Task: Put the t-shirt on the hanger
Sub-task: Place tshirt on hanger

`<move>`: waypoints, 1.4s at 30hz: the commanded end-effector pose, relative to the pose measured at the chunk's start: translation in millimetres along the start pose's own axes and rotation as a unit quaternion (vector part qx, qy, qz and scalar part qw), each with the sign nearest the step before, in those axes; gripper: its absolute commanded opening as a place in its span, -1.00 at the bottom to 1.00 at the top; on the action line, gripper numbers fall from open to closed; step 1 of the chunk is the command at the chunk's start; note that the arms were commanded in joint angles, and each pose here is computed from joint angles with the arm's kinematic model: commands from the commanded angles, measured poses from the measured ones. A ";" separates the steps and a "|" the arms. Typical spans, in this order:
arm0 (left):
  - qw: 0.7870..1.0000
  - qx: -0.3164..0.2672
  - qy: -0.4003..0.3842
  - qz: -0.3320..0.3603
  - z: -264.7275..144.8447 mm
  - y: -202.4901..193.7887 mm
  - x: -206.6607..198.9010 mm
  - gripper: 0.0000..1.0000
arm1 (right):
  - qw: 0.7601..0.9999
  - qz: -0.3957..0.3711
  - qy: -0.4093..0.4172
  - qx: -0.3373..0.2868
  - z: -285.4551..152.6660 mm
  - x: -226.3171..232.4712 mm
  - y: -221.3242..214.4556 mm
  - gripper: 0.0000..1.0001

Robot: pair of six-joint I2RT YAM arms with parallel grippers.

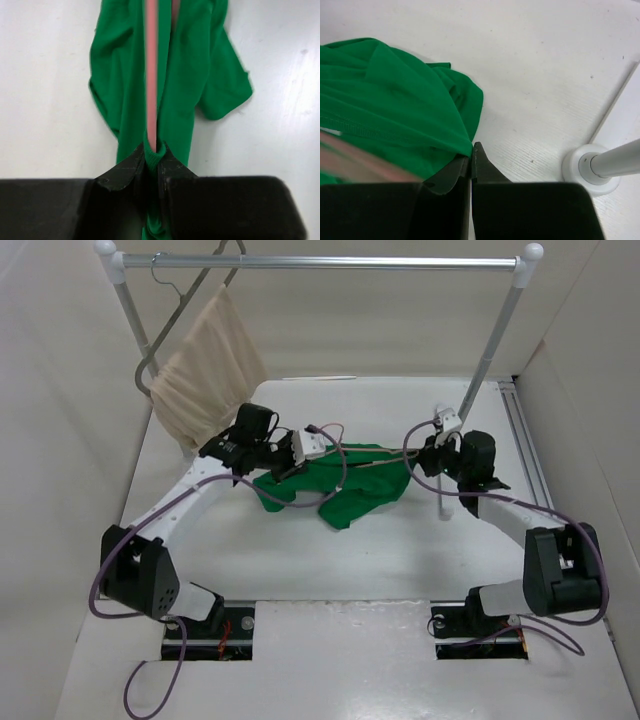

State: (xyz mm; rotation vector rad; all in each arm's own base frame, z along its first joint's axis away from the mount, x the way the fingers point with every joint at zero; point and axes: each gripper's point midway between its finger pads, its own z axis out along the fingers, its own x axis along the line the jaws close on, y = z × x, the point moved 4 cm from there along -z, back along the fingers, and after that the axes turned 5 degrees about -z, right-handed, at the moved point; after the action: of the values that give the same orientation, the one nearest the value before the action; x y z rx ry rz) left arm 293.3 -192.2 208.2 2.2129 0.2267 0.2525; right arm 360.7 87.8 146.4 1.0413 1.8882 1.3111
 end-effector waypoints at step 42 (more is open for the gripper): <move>0.903 0.140 0.401 0.068 -55.6 -61.9 88.4 -1.00 | 0.983 -0.055 0.168 -0.041 -66.8 -29.4 47.0 -1.00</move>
State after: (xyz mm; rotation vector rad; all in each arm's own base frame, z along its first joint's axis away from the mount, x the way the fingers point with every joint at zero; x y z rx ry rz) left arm 341.4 -146.3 192.2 2.2098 0.2342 1.0524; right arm 316.8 72.7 192.8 0.7212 2.1871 1.7111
